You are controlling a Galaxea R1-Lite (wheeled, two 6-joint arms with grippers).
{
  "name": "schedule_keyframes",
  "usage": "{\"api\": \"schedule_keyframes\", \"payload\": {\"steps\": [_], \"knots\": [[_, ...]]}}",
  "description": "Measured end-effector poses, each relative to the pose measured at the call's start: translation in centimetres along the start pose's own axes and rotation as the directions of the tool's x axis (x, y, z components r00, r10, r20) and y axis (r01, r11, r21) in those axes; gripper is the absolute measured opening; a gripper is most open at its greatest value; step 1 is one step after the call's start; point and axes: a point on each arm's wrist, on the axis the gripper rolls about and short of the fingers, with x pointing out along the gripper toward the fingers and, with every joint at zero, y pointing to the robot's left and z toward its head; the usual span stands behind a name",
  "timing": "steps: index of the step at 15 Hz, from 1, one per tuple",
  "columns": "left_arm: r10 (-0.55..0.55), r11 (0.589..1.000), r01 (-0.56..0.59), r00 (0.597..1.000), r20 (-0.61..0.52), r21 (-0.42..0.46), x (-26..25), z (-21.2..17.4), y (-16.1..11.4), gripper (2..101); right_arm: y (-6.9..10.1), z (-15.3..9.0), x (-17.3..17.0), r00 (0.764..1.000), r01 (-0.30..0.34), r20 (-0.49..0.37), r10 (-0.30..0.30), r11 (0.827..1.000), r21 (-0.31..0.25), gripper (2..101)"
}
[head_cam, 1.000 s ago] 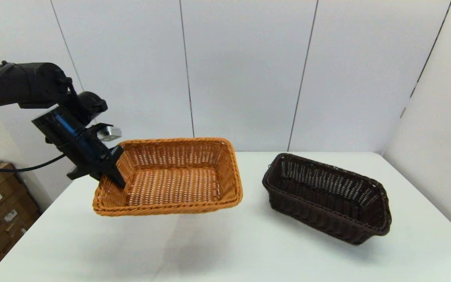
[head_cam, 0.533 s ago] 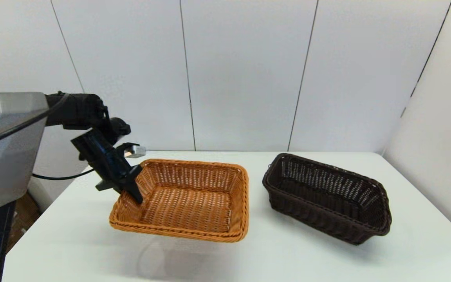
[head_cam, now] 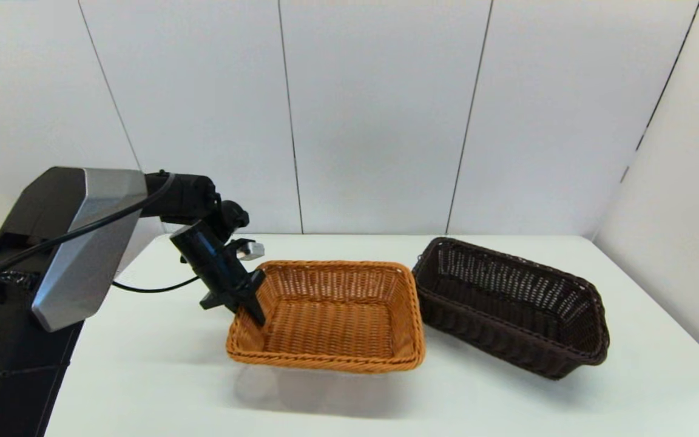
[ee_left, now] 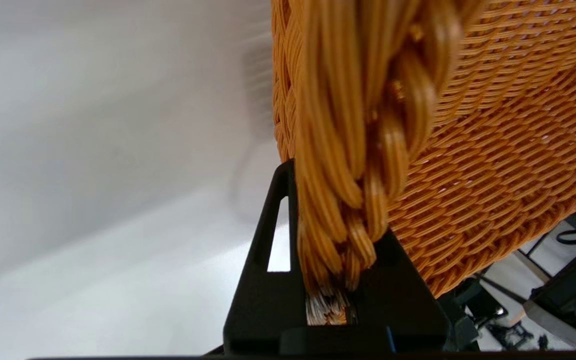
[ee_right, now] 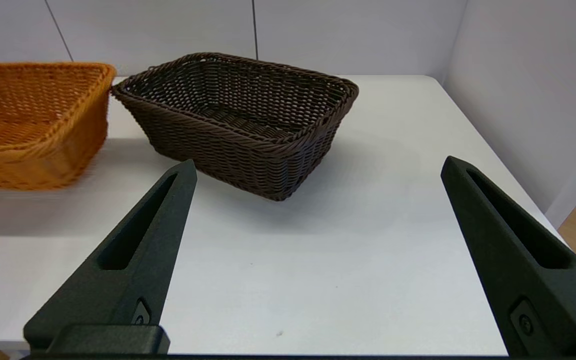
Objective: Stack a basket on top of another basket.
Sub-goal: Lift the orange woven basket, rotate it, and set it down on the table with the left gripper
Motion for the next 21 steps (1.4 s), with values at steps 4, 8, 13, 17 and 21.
{"api": "schedule_keyframes", "payload": {"steps": [4,8,13,17,21], "knots": [[0.001,1.0,-0.001,1.0,-0.023,0.003,0.9,0.2,0.2,14.7,0.0,0.0,0.0,1.0,0.0,0.0,0.0,1.0,0.001,97.1],[0.003,1.0,-0.003,0.999,-0.034,-0.007,1.0,0.1,0.3,14.7,0.0,0.0,0.0,1.0,0.0,0.0,0.0,1.0,0.0,97.1],[0.001,1.0,-0.002,1.0,-0.031,-0.031,-0.2,-0.3,0.9,14.7,0.0,0.0,0.0,1.0,0.0,0.0,0.0,1.0,0.001,97.1],[-0.001,0.999,0.0,0.999,-0.032,-0.032,-0.9,-0.6,1.2,14.7,0.0,0.0,0.0,1.0,0.0,0.001,0.0,1.0,0.0,97.1],[-0.001,0.999,0.0,0.999,-0.036,-0.035,-0.7,-0.6,1.3,14.7,0.0,0.0,0.0,1.0,0.0,0.0,0.0,1.0,0.0,97.1]]}}
